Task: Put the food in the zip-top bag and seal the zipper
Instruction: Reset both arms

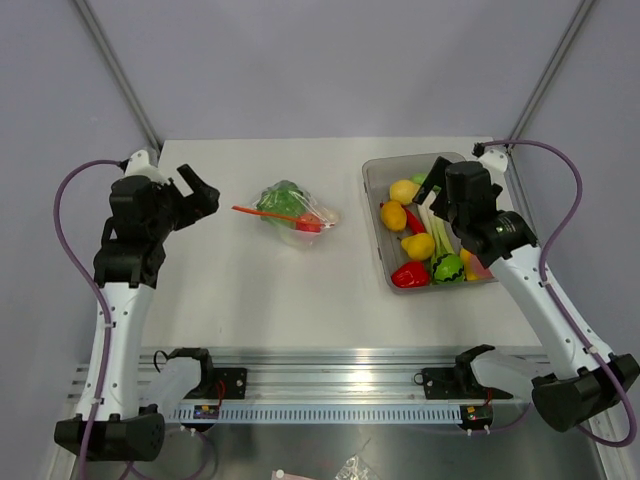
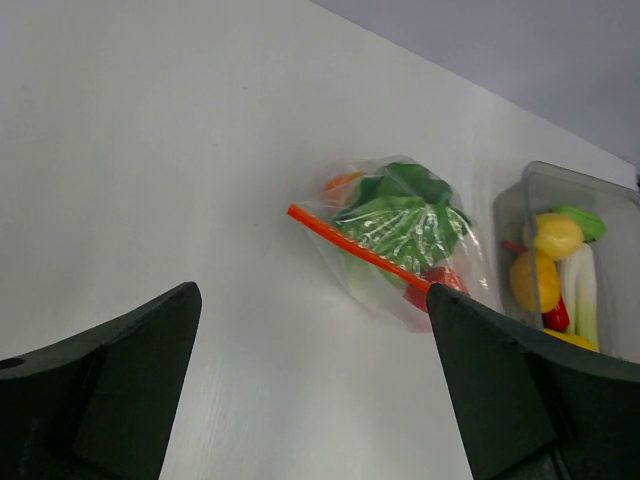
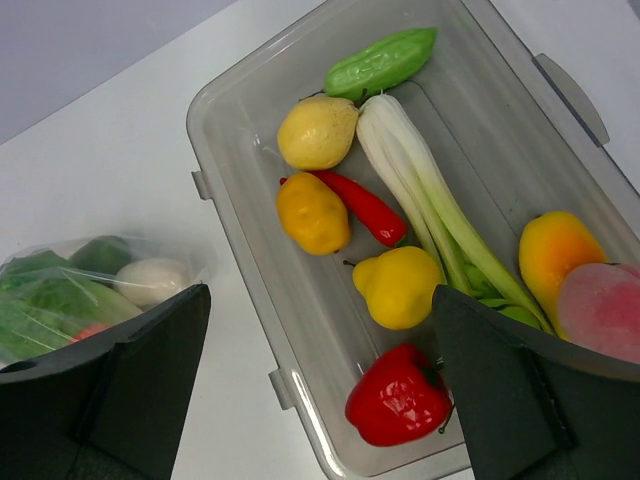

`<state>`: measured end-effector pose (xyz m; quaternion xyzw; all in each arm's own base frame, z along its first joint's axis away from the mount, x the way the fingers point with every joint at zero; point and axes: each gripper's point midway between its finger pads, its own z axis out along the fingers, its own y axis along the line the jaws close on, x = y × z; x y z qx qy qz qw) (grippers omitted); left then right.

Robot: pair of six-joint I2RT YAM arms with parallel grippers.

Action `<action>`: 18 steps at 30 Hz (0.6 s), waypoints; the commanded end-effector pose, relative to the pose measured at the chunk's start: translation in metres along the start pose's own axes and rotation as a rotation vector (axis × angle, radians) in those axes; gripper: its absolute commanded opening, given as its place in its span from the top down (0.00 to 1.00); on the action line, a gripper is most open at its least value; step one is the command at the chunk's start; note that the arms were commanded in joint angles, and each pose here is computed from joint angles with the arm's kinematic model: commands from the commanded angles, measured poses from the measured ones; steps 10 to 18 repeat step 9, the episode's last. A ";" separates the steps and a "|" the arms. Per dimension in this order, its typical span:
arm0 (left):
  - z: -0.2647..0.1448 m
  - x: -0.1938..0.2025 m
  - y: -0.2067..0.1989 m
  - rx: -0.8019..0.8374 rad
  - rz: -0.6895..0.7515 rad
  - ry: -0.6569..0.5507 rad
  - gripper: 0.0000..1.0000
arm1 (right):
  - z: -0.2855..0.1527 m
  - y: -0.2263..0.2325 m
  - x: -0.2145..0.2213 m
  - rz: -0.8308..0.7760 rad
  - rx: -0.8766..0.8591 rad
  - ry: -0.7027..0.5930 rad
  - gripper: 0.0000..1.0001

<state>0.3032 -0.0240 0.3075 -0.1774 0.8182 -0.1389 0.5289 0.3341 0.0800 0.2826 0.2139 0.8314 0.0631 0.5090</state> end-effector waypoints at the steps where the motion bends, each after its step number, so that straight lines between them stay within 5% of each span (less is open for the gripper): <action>1: -0.016 -0.013 -0.047 0.234 0.083 -0.056 0.01 | -0.014 -0.015 -0.011 -0.019 0.041 -0.052 0.01; 8: -0.027 -0.001 -0.072 0.383 0.127 -0.030 0.01 | -0.011 -0.016 -0.006 -0.004 0.041 -0.050 0.00; 18: -0.027 -0.001 -0.072 0.387 0.127 -0.029 0.01 | -0.010 -0.015 -0.006 -0.001 0.040 -0.052 0.00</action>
